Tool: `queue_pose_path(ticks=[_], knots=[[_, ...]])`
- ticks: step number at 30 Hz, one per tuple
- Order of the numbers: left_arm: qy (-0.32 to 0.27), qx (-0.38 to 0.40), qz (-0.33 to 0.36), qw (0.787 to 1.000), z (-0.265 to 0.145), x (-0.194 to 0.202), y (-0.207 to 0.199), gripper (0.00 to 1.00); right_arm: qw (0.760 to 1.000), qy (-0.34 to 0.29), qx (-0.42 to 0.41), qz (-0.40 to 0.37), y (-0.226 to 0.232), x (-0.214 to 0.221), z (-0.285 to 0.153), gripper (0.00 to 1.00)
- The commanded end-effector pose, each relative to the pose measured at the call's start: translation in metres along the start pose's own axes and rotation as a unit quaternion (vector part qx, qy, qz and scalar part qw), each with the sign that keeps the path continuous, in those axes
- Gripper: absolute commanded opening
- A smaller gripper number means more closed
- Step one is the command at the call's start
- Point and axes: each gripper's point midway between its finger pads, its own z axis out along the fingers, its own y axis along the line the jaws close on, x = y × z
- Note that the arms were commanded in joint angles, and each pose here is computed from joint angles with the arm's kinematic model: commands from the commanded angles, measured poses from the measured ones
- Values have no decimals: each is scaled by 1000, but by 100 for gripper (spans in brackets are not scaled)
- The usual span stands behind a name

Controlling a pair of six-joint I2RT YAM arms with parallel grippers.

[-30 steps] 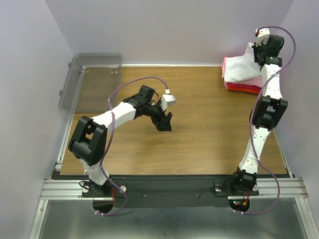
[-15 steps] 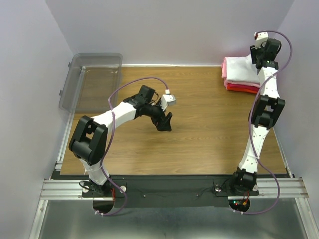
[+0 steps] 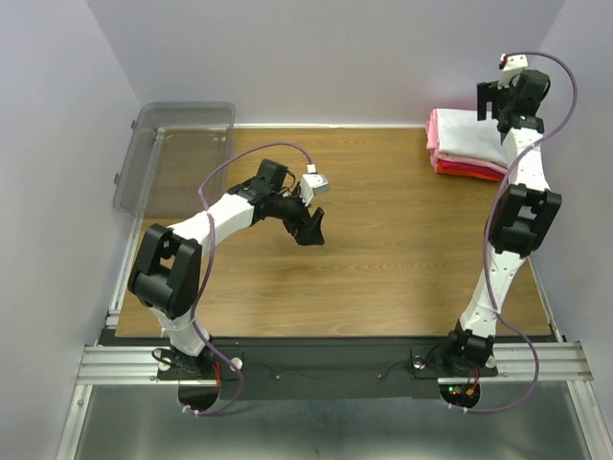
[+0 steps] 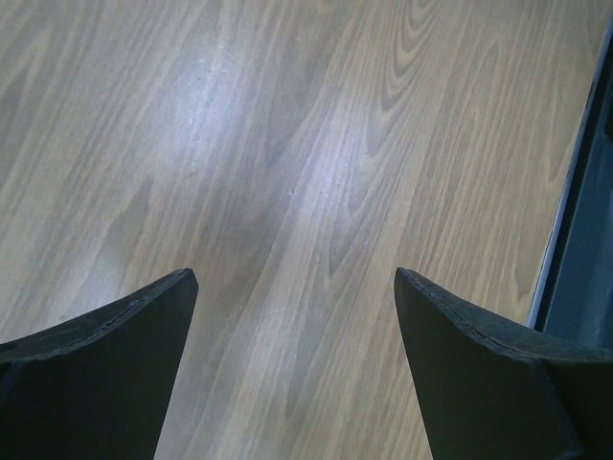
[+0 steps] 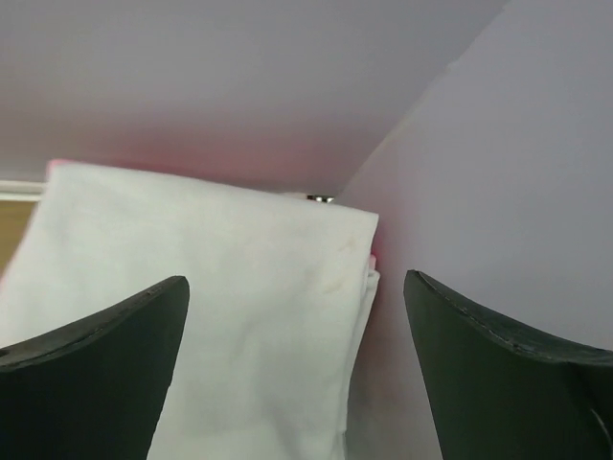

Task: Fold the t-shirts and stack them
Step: Neatly place the folded tshirt to the corner

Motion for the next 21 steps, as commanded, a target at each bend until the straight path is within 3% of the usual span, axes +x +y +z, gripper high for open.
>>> queue_pose_path(ticks=[1, 6, 13, 14, 15, 21], knots=[[-69, -27, 43, 996, -35, -52, -5, 96, 994, -91, -39, 46, -3, -85, -64, 100], [-96, -88, 41, 991, -71, -75, 15, 96, 983, -63, -136, 105, 41, -93, -112, 100], [-134, -197, 13, 971, -139, -98, 51, 96, 948, 20, -264, 176, 119, -66, -179, 100], [-127, -218, 7, 968, -145, -95, 57, 96, 938, 57, -283, 191, 140, -41, -186, 100], [-122, -230, -2, 965, -154, -89, 62, 96, 936, 49, -298, 182, 154, -50, -206, 100], [-103, -277, -46, 954, -167, -49, 73, 96, 905, 136, -367, 168, 241, 20, -271, 100]])
